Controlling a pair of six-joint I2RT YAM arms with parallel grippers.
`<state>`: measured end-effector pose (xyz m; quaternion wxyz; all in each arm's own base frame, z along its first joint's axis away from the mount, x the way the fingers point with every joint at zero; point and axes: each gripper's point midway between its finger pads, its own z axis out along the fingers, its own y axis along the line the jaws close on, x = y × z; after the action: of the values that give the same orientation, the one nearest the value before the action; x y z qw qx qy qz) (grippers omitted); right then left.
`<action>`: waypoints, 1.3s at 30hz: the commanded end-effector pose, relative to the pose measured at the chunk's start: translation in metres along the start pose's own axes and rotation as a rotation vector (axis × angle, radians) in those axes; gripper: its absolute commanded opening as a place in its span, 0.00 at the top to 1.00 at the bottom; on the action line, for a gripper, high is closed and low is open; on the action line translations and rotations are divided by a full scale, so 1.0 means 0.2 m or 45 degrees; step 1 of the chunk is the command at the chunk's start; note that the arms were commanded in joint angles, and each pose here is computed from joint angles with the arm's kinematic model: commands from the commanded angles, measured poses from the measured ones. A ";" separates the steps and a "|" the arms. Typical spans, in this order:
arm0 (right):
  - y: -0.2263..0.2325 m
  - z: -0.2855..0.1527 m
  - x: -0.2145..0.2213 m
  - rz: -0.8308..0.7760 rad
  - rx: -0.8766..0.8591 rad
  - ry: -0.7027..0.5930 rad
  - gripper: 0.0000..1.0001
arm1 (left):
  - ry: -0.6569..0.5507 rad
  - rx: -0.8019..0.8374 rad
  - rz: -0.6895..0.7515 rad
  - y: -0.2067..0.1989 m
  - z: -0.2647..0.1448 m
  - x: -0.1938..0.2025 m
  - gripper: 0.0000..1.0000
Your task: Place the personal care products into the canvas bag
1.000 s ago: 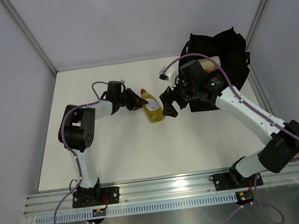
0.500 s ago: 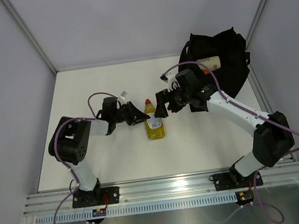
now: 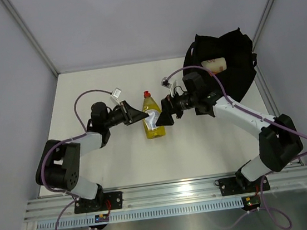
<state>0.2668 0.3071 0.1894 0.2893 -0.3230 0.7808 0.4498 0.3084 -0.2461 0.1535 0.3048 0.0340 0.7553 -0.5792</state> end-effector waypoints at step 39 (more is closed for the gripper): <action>0.42 0.00 -0.28 -0.324 -0.558 -0.147 1.00 | -0.250 0.400 0.431 -0.72 -0.24 -0.23 0.06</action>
<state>0.2490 0.3554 0.2245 0.2609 -0.3923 0.6583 0.5871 0.2684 -0.2375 0.2608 0.3980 0.1106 0.6483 -0.6395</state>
